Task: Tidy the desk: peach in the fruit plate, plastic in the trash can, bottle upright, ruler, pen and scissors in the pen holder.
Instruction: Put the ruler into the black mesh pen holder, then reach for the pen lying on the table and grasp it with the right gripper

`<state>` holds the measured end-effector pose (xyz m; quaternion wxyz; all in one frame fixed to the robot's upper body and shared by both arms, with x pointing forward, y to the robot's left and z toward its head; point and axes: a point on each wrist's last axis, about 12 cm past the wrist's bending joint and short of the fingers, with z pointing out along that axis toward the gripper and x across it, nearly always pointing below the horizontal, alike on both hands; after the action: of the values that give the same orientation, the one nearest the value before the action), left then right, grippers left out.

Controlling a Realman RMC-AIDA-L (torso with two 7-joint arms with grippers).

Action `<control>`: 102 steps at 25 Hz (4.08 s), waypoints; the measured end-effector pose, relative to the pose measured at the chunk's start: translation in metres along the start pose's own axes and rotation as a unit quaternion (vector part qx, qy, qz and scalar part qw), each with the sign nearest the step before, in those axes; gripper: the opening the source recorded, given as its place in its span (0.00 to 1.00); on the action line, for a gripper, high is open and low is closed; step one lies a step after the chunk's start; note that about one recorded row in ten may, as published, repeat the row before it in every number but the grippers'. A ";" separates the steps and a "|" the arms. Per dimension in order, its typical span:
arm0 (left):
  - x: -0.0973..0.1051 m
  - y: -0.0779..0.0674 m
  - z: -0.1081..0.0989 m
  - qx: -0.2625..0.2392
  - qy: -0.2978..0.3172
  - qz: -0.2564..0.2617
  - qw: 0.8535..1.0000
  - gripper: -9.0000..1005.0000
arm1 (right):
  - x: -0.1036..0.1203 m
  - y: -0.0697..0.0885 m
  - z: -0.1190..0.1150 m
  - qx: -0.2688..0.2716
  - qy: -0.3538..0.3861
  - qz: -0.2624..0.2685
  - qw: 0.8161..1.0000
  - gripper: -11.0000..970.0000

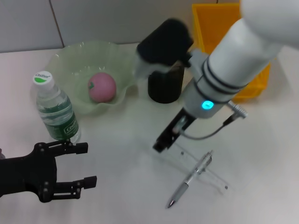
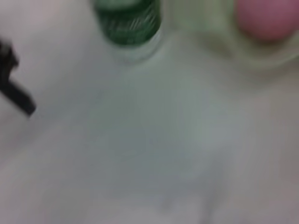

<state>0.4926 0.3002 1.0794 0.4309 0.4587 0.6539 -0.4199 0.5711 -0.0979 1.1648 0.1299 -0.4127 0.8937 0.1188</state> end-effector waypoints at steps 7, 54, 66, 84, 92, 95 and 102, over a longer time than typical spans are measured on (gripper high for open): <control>-0.001 0.000 0.003 0.002 -0.003 0.001 1.000 0.83 | 0.005 -0.037 -0.037 -0.009 -0.126 0.029 0.992 0.39; -0.009 0.004 0.024 0.007 -0.027 -0.007 1.000 0.83 | -0.002 -0.123 -0.055 0.065 -0.470 -0.009 0.880 0.44; -0.011 0.005 0.021 0.004 -0.028 -0.002 1.000 0.83 | -0.011 -0.126 -0.032 0.080 -0.452 -0.012 0.888 0.47; -0.012 0.005 0.020 0.003 -0.031 0.001 1.000 0.83 | -0.004 -0.127 -0.004 0.072 -0.435 0.003 0.897 0.51; -0.011 0.005 0.020 0.002 -0.032 0.001 0.999 0.83 | 0.005 -0.129 -0.004 0.074 -0.440 0.014 0.895 0.53; -0.011 0.005 0.020 0.002 -0.032 0.001 0.999 0.83 | 0.007 -0.130 -0.008 0.071 -0.455 0.023 0.888 0.77; -0.011 0.005 0.020 0.003 -0.032 0.001 0.999 0.83 | 0.013 -0.125 -0.021 0.037 -0.492 0.029 0.869 0.79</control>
<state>0.5030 0.2799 1.0841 0.4510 0.4470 0.6379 -0.4358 0.6561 -0.1928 1.1671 0.5643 -0.2699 0.7294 0.2767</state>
